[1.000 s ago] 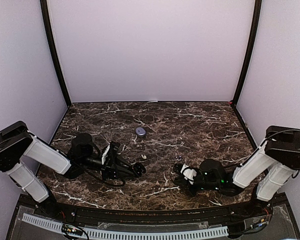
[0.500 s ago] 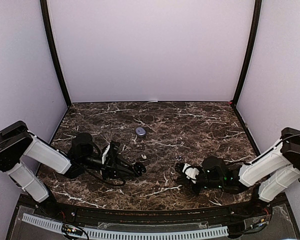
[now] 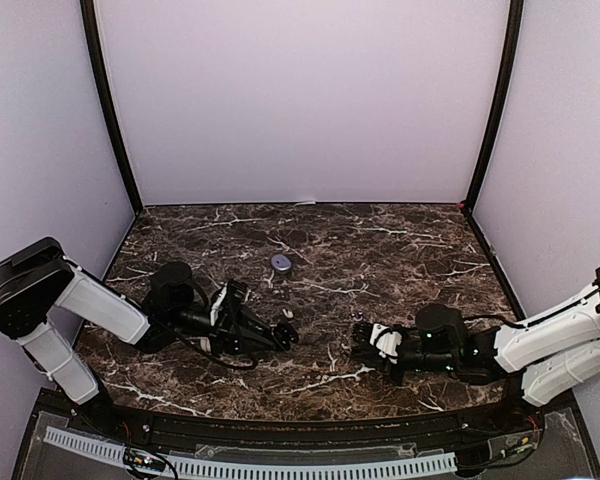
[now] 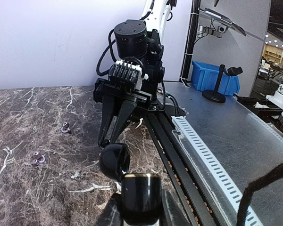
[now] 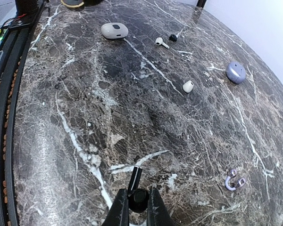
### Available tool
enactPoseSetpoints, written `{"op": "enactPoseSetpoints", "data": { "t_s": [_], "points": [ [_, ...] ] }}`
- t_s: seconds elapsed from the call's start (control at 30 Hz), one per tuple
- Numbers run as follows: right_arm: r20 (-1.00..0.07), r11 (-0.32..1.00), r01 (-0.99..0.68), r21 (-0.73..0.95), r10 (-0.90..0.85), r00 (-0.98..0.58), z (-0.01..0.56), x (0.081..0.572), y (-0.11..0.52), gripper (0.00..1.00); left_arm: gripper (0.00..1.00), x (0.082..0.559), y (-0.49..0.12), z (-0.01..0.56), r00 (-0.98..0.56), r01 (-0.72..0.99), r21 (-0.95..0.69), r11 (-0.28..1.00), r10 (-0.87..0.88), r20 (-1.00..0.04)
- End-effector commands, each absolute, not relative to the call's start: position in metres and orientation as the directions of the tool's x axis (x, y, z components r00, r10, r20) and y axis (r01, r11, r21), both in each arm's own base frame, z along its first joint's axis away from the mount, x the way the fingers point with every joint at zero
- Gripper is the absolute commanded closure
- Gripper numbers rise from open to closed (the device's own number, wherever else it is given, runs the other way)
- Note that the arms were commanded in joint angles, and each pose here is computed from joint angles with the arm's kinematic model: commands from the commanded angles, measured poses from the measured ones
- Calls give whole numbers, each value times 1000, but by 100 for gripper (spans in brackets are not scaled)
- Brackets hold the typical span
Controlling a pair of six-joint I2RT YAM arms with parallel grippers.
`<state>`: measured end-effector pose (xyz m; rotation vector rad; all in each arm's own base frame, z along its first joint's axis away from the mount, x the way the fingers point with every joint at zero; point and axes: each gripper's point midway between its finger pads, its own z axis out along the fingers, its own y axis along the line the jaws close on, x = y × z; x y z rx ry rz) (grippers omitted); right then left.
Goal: Insert the wireless bluetooth earbuds into the charging case
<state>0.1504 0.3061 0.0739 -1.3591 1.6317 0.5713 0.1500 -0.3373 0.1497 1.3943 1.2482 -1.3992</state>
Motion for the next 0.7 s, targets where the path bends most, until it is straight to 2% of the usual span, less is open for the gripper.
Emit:
{"op": "enactPoseSetpoints", "data": {
  "t_s": [0.0, 0.3, 0.67],
  "points": [
    [-860, 224, -940, -258, -497, 117, 96, 146, 317, 93, 78, 146, -344, 154, -57, 964, -79, -253, 94, -994],
    [-877, 163, -940, -300, -435, 205, 142, 135, 339, 95, 79, 145, -351, 154, -44, 958, -67, -279, 88, -995],
    [-880, 119, -942, -315, -408, 242, 161, 123, 362, 96, 81, 150, -351, 148, -12, 975, -34, -221, 100, -995]
  ]
}}
